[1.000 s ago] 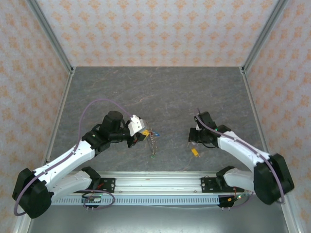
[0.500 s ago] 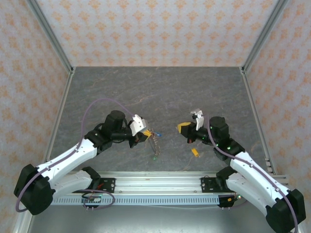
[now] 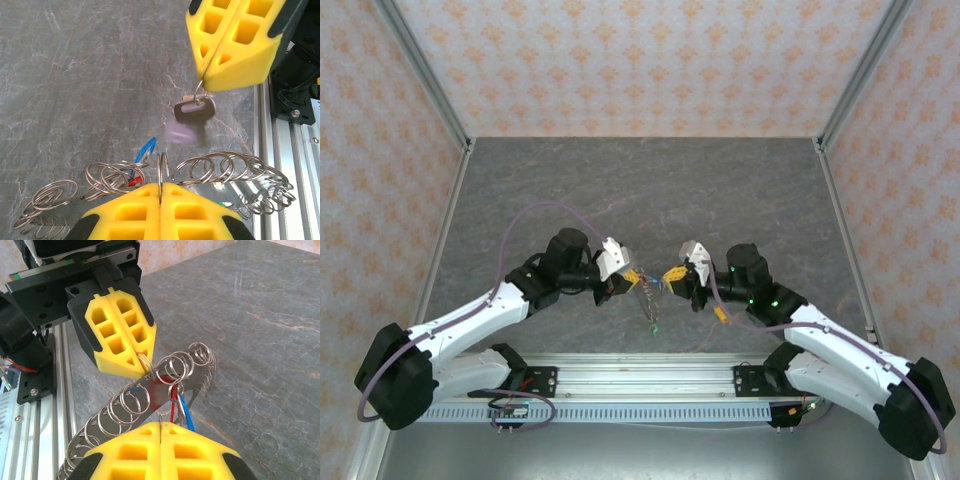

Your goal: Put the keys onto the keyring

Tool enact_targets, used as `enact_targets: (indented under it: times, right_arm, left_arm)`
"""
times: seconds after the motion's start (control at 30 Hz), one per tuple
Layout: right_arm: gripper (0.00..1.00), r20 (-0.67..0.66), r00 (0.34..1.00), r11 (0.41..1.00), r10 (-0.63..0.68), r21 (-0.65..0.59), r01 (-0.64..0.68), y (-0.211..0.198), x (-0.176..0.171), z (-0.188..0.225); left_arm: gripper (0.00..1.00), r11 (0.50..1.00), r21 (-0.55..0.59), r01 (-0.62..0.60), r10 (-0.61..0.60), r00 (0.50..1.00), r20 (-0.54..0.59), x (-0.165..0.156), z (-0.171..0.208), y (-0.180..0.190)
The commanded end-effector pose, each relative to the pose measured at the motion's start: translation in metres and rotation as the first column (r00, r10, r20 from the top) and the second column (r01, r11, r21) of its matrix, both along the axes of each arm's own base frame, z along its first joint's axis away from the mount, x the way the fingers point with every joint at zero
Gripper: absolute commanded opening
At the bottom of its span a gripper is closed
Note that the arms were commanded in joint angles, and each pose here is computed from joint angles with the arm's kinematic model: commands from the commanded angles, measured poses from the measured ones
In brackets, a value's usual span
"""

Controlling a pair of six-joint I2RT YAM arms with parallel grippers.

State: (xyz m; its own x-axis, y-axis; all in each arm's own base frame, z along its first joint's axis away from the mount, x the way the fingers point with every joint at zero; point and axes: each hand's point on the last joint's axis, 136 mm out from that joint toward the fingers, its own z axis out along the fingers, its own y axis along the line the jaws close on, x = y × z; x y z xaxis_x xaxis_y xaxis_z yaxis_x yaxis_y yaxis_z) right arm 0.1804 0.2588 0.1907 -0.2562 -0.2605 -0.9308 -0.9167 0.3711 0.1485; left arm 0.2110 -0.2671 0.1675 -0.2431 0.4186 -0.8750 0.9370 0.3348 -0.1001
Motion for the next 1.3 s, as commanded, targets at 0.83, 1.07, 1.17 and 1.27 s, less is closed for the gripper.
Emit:
enact_targets:
  times: [0.83, 1.07, 1.17, 1.27]
  right_arm:
    - [0.0, 0.134, 0.987, 0.994, 0.084, 0.053, -0.092, 0.037, 0.009, 0.035]
    - [0.0, 0.143, 0.987, 0.994, 0.078, 0.061, -0.088, 0.042, 0.011, 0.037]
    - [0.0, 0.147, 0.986, 0.994, 0.074, 0.065, -0.085, 0.043, 0.012, 0.038]
    - [0.0, 0.143, 0.987, 0.995, 0.069, 0.067, -0.079, 0.043, 0.014, 0.037]
  left_arm:
    - [0.0, 0.998, -0.057, 0.029, -0.026, 0.998, 0.061, 0.008, 0.032, -0.013]
    - [0.0, 0.998, -0.052, 0.034, -0.031, 0.998, 0.058, 0.008, 0.031, -0.013]
    - [0.0, 0.998, -0.052, 0.036, -0.033, 0.998, 0.057, 0.007, 0.031, -0.013]
    - [0.0, 0.998, -0.052, 0.037, -0.034, 0.998, 0.055, 0.007, 0.03, -0.013]
